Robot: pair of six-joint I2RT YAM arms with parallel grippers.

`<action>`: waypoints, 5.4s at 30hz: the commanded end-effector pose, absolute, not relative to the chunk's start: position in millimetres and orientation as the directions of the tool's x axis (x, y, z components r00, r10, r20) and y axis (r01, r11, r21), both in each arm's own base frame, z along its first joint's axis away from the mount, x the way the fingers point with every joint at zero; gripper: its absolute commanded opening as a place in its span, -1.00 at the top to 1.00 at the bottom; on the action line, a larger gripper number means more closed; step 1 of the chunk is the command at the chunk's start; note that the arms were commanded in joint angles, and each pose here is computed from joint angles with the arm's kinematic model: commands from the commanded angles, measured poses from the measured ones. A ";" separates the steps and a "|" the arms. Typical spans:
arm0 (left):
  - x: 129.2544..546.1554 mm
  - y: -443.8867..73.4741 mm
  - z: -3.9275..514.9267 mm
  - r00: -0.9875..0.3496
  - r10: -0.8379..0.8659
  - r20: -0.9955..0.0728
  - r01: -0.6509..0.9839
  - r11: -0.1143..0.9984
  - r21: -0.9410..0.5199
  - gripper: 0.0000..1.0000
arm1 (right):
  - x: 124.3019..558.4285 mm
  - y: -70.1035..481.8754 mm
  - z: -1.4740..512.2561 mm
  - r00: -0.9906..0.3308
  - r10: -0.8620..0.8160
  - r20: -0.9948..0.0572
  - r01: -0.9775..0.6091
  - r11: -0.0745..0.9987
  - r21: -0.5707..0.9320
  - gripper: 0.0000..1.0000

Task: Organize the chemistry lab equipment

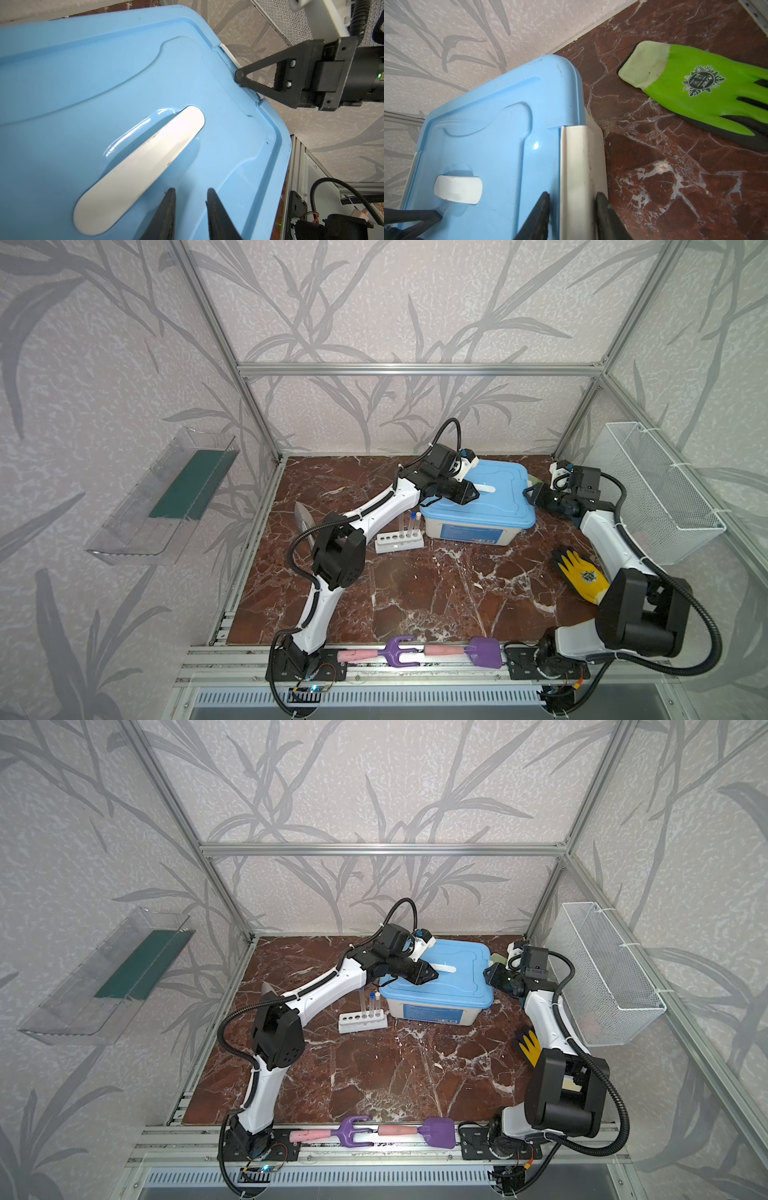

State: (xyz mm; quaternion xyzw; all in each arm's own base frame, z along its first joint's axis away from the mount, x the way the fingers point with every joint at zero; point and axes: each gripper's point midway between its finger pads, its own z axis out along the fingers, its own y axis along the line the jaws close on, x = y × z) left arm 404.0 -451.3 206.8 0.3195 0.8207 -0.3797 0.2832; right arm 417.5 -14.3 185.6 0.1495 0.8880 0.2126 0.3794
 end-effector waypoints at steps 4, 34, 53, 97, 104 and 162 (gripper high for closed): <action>394.6 -443.6 152.5 -0.716 0.382 -0.585 0.681 0.568 -0.462 0.42 | 411.8 -5.1 169.9 -0.722 0.402 -0.564 0.109 0.870 0.480 0.29; 394.7 -444.4 156.4 -0.708 0.385 -0.592 0.689 0.561 -0.458 0.43 | 415.7 4.7 172.0 -0.758 0.300 -0.579 0.085 0.926 0.368 0.42; 410.5 -420.2 302.8 -0.463 0.311 -0.830 0.796 0.557 -0.236 -0.11 | 425.7 6.2 252.3 -0.670 0.227 -0.707 0.027 0.959 0.282 0.13; 321.9 49.1 179.3 -0.130 -0.082 -0.988 -0.469 0.883 -0.012 -0.99 | 311.2 -89.7 160.4 -0.277 0.144 -0.950 0.499 0.866 -0.014 -0.95; 327.7 47.4 146.9 -0.182 -0.050 -0.982 -0.426 0.904 0.032 -0.99 | 331.9 -46.9 132.9 -0.355 0.076 -0.932 0.307 0.951 -0.039 -0.96; 385.9 57.8 99.0 -0.258 -0.085 -0.962 -0.307 0.952 -0.001 -0.99 | 324.8 95.0 139.0 -0.467 0.174 -0.867 -0.030 0.977 0.212 -0.88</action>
